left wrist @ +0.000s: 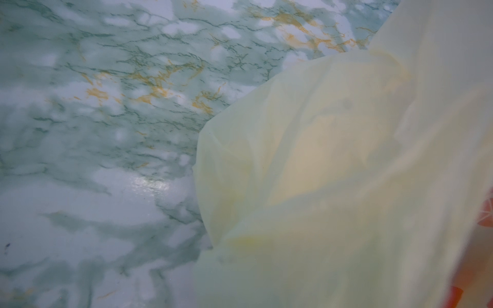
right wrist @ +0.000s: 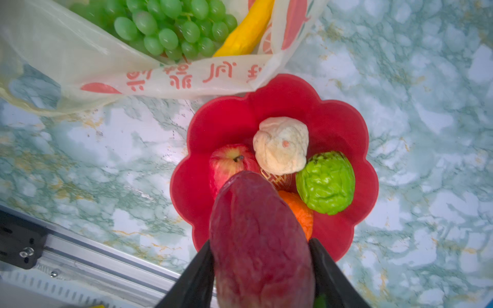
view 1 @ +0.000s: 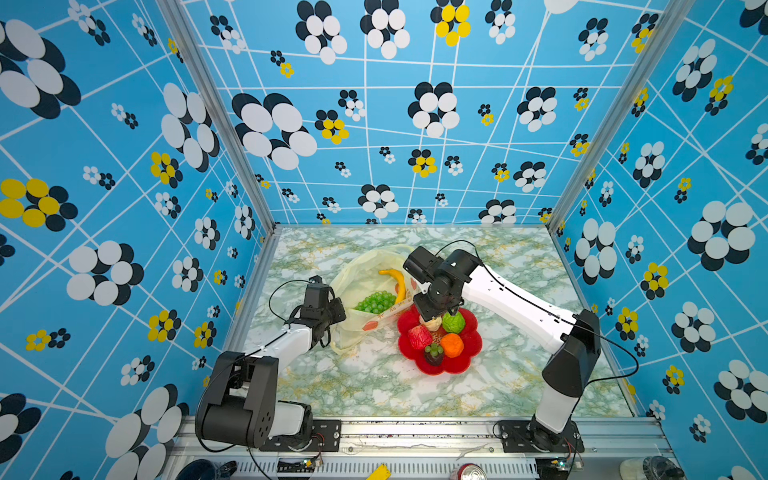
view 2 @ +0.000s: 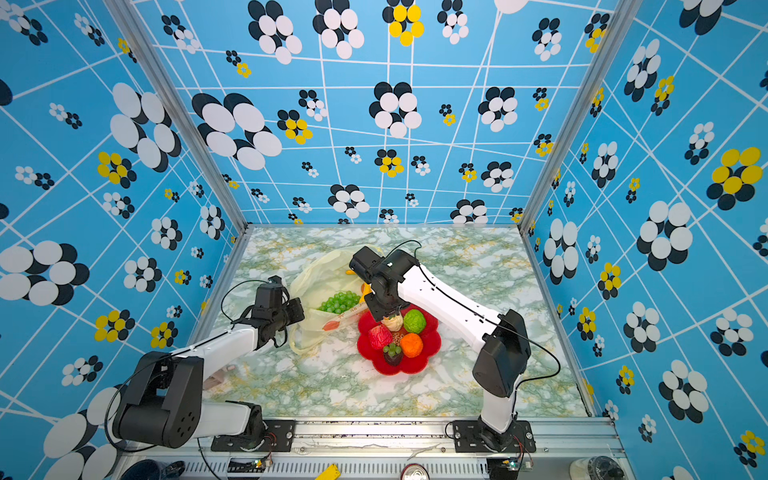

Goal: Take fruits out of the plastic bag
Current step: Place the fruit on the plate.

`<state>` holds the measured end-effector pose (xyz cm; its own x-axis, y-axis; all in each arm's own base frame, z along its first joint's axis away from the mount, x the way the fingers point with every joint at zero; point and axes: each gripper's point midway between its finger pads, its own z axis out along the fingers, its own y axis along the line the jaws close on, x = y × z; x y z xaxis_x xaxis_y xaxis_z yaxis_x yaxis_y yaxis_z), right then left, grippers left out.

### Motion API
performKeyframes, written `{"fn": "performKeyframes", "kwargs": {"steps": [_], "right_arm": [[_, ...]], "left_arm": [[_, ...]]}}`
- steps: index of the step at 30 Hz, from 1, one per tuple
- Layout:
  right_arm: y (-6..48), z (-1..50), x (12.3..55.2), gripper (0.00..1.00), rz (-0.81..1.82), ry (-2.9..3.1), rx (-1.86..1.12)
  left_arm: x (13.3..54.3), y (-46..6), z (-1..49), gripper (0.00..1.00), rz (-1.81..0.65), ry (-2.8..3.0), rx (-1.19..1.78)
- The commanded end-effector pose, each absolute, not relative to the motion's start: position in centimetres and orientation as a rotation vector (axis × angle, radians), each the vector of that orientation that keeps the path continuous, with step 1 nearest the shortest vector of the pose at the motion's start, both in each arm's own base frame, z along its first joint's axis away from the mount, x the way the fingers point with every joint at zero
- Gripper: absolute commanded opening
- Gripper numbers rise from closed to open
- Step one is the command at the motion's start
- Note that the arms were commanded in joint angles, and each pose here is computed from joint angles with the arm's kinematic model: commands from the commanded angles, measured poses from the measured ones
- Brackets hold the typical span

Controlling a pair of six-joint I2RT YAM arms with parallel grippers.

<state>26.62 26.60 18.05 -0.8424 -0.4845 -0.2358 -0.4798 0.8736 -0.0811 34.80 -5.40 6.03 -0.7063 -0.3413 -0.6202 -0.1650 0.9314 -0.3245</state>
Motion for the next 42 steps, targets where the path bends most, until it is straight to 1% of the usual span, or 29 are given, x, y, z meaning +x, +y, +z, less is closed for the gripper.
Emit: {"fn": "performKeyframes", "kwargs": {"steps": [1,6,11,19,33,37,42], "right_arm": [[23.6,17.0,25.0,0.55,-0.188,2.863,-0.757],[22.7,15.4,24.6,0.55,-0.262,2.915,-0.77],[22.0,15.2,24.9,0.55,-0.323,2.936,-0.765],[20.7,14.0,25.5,0.55,-0.332,2.985,-0.722],[21.3,11.9,25.4,0.56,-0.352,3.05,-0.767],[21.7,11.1,25.2,0.57,-0.339,3.073,-0.777],[22.2,10.2,25.3,0.63,-0.335,3.082,-0.79]], "left_arm": [[35.2,-5.7,7.1,0.0,-0.322,2.347,-0.339],[35.2,-5.8,7.1,0.0,-0.328,2.351,-0.334],[35.3,-5.8,7.0,0.0,-0.325,2.349,-0.336],[35.2,-5.7,7.1,0.0,-0.319,2.346,-0.335],[35.2,-5.7,7.0,0.0,-0.315,2.351,-0.334],[35.2,-5.7,7.0,0.0,-0.315,2.35,-0.333],[35.2,-5.7,6.9,0.0,-0.317,2.352,-0.333]]}}
